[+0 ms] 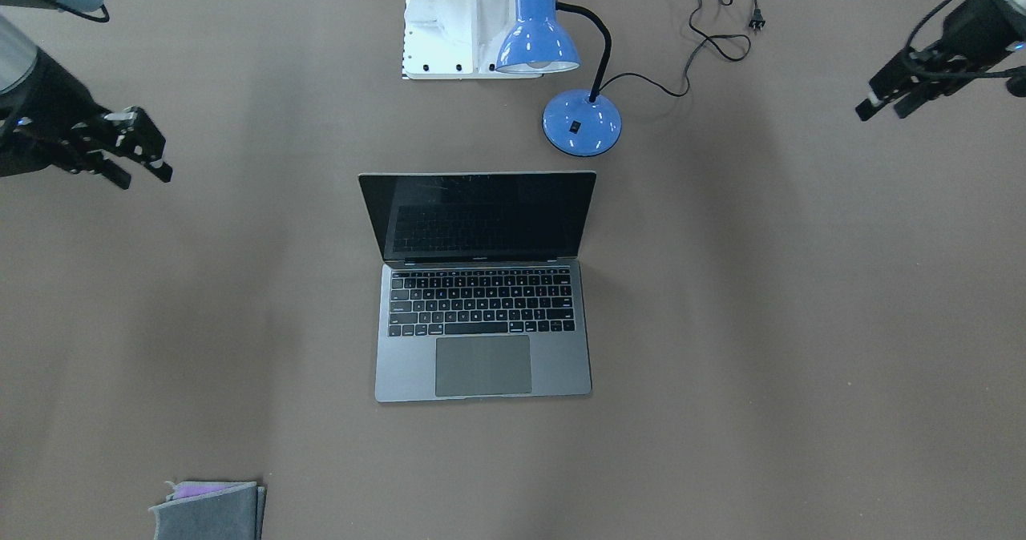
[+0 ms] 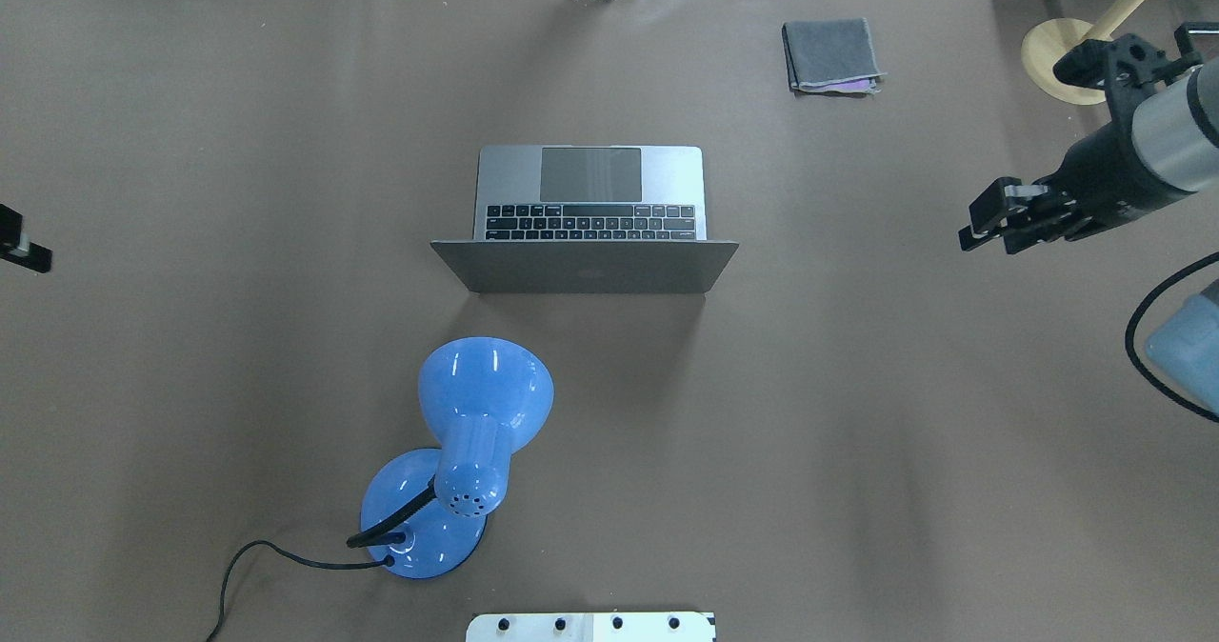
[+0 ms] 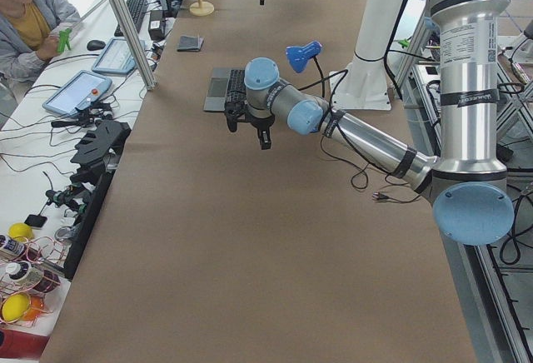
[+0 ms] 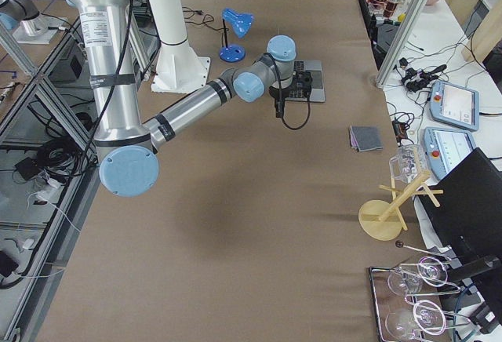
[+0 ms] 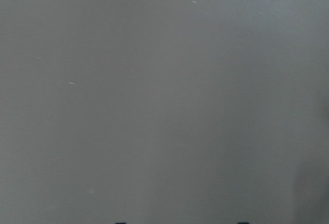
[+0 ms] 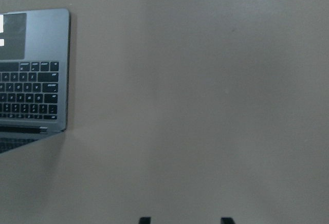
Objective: Close laptop
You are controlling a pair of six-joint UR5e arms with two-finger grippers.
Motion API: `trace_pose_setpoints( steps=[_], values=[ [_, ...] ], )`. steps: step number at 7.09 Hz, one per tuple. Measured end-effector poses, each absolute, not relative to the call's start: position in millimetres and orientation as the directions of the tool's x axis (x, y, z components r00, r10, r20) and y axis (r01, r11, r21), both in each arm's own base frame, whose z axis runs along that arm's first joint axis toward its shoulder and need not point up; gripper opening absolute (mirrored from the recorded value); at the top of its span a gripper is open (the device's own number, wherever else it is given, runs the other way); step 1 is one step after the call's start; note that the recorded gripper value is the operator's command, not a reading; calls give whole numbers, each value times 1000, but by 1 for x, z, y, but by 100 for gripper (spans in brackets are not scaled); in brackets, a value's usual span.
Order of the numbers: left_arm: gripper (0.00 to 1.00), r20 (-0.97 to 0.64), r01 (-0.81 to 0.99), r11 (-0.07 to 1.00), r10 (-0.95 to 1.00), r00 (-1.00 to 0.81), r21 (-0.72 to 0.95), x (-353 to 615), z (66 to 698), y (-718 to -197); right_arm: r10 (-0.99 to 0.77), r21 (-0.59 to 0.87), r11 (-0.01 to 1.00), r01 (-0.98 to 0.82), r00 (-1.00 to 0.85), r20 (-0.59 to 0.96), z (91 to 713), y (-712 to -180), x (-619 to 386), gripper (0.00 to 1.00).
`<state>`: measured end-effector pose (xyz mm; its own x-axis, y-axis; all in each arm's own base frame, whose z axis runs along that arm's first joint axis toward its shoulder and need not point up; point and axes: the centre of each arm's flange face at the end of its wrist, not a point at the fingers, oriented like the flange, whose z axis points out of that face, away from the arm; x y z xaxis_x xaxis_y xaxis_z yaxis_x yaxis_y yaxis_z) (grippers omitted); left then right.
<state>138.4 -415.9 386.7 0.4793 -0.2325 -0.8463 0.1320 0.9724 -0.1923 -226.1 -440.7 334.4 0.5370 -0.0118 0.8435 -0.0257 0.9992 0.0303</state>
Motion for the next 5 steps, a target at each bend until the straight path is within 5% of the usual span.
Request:
trace_pose_setpoints(
  steps=[1, 5],
  values=[
    [0, -852, 105, 968, -250, 460, -227, 183, 359, -413, 4, 2, 1000, -11, 513, 858, 310, -423, -254, 0],
    [0, -865, 53, 967, -245, 438, -248, 351, 261, -417, 38, -42, 999, -2, 472, 881, 242, -382, -348, 0]
  ],
)
